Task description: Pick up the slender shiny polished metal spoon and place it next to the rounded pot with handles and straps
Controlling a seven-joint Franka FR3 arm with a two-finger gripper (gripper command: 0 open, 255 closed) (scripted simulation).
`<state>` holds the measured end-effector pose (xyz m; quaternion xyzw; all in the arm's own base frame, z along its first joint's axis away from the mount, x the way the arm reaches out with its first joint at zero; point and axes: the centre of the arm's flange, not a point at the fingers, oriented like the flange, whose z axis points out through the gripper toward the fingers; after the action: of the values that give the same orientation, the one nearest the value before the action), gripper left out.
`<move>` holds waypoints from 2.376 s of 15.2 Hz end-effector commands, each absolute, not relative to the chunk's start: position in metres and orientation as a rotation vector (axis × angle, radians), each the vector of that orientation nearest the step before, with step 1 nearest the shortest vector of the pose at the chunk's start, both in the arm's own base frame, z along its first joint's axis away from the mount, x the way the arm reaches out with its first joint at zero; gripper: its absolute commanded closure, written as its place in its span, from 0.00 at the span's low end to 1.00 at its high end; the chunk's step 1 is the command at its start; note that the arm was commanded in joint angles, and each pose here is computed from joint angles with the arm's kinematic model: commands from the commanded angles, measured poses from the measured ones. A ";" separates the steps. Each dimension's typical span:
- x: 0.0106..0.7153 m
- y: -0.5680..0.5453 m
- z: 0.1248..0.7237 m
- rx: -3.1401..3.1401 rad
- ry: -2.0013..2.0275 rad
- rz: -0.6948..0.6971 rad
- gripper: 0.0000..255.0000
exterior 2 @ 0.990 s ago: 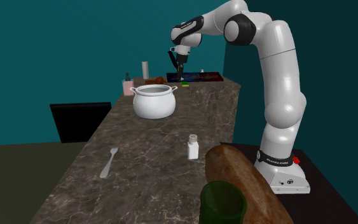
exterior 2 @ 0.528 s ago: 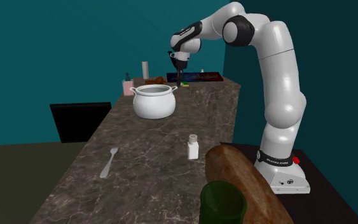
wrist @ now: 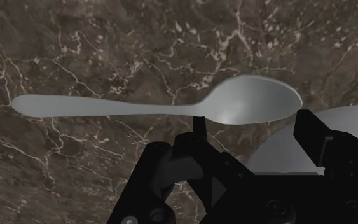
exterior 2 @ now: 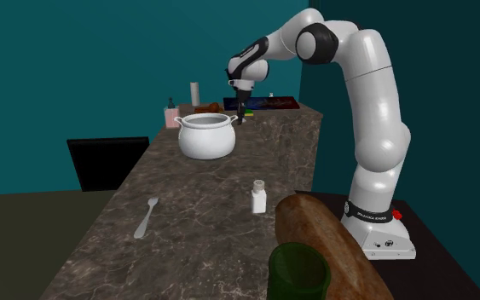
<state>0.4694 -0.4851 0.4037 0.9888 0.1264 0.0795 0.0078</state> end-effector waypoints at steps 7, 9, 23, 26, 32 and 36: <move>0.469 -0.485 0.361 3.090 0.395 0.249 1.00; 0.469 -0.485 0.350 3.090 0.395 0.249 1.00; 0.469 -0.485 0.313 3.090 0.395 0.249 1.00; 0.469 -0.485 0.313 3.090 0.395 0.249 0.00; 0.465 -0.485 0.340 3.090 0.395 0.249 0.00; 0.461 -0.485 0.363 3.090 0.395 0.249 0.00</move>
<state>0.4619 -0.4851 0.3597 0.9887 0.1265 0.0800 0.0084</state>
